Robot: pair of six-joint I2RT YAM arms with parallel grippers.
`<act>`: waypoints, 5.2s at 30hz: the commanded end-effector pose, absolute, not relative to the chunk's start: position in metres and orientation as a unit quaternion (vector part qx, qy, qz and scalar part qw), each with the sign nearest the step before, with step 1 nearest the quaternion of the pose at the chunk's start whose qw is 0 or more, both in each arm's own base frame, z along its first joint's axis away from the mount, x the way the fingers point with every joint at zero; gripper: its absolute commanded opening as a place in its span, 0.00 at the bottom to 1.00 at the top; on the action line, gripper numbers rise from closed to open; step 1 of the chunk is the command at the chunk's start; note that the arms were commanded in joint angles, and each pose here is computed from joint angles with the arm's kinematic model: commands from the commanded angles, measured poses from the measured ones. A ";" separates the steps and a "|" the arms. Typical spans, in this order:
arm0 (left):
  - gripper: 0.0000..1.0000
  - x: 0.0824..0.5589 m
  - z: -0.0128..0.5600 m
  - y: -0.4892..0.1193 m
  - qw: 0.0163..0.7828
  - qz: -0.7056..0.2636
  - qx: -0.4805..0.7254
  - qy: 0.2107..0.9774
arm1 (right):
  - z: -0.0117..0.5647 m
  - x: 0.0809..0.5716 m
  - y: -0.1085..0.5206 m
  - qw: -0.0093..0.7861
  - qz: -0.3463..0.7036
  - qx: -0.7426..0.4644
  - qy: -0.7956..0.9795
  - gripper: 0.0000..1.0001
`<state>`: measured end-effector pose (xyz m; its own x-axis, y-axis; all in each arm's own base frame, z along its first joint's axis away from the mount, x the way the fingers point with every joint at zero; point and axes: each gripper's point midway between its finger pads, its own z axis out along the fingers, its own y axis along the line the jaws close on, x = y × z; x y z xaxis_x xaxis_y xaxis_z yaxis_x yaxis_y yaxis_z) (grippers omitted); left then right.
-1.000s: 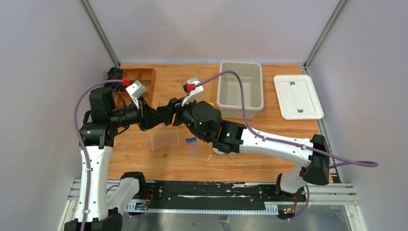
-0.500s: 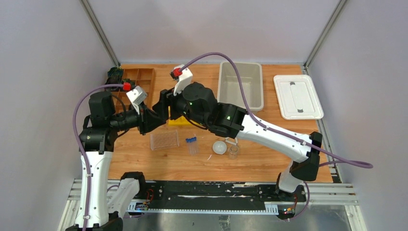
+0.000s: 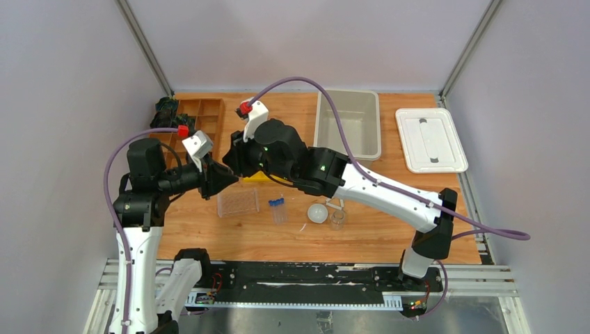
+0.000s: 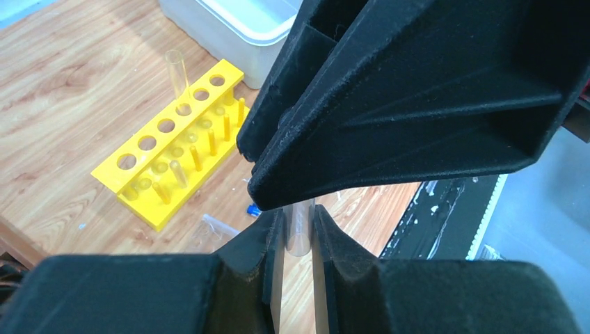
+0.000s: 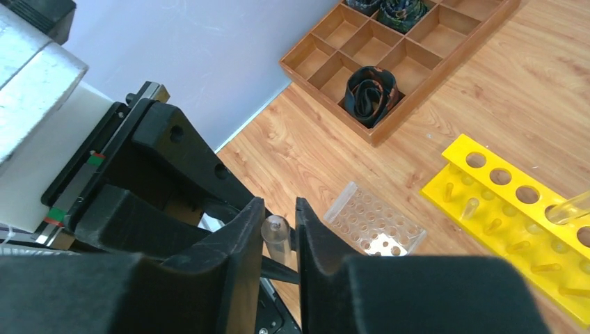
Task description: Organize the chemistry lab equipment
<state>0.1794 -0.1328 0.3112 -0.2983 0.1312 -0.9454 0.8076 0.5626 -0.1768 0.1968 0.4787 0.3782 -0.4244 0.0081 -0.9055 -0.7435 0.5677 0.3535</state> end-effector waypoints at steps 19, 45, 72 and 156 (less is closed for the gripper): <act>1.00 0.219 0.280 -0.089 0.488 -0.215 0.234 0.813 | 0.316 0.281 0.337 0.562 0.230 -0.186 0.773 0.00; 1.00 0.240 0.250 -0.071 0.456 -0.176 0.206 0.848 | 0.200 0.354 0.368 0.607 0.183 -0.224 0.741 0.00; 1.00 0.238 0.249 -0.071 0.457 -0.174 0.209 0.847 | 0.171 0.355 0.359 0.593 0.172 -0.222 0.755 0.00; 1.00 0.242 0.252 -0.068 0.468 -0.165 0.205 0.844 | 0.149 0.356 0.353 0.604 0.159 -0.230 0.746 0.00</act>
<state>0.2375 -0.0684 0.2465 -0.5034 0.1914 -0.8426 0.4993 0.8603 -0.1029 0.3515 0.3638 0.1646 -0.1426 -0.1289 -0.9814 -0.5599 0.8281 -0.0274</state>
